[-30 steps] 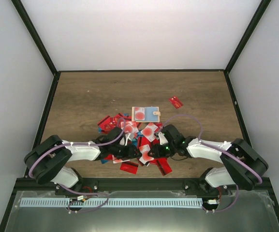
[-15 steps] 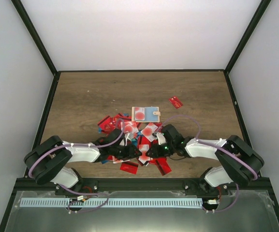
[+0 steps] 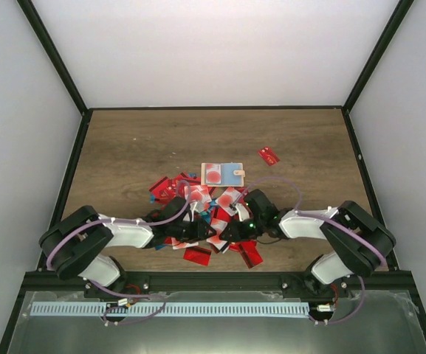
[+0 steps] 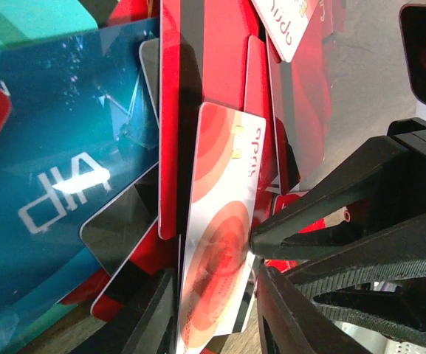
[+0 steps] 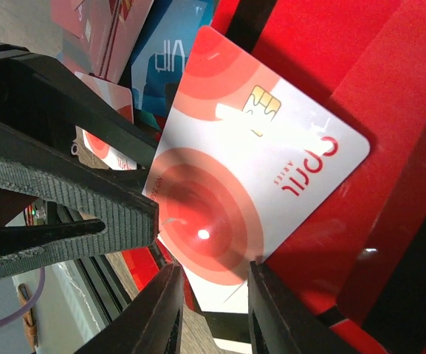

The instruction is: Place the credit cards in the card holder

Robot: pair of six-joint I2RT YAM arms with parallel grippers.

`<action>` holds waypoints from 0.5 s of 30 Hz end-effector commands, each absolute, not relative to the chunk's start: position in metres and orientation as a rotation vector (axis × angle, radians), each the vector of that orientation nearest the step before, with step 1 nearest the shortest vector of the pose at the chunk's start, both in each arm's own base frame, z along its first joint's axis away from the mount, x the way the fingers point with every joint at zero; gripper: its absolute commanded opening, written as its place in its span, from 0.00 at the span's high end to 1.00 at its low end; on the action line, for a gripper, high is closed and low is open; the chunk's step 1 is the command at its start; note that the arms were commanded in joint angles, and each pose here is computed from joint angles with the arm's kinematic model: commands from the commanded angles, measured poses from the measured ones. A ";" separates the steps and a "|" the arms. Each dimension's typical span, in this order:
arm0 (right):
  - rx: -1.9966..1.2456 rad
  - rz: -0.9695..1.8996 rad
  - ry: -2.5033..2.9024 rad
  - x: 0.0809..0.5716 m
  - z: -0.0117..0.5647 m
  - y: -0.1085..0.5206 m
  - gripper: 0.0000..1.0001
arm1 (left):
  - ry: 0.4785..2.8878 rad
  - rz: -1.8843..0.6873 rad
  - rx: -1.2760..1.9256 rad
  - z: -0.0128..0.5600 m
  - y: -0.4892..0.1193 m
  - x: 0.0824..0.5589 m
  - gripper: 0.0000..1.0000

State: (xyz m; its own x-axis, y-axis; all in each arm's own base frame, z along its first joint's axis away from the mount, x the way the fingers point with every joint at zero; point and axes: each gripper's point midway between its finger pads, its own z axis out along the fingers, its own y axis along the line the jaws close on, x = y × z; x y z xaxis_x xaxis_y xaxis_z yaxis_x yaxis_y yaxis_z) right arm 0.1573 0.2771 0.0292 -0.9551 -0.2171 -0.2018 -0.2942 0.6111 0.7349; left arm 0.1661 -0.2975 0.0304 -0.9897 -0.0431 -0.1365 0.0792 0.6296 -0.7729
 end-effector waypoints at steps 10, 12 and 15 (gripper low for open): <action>-0.406 1.227 2.800 0.159 0.011 0.275 0.74 | 2.737 -1.086 0.016 0.011 -0.275 0.170 0.80; -0.408 1.230 2.801 0.159 0.011 0.275 0.74 | 2.739 -1.062 0.014 0.011 -0.272 0.171 0.82; -0.413 1.235 2.800 0.160 0.011 0.276 0.74 | 2.735 -1.033 0.014 0.011 -0.269 0.172 0.85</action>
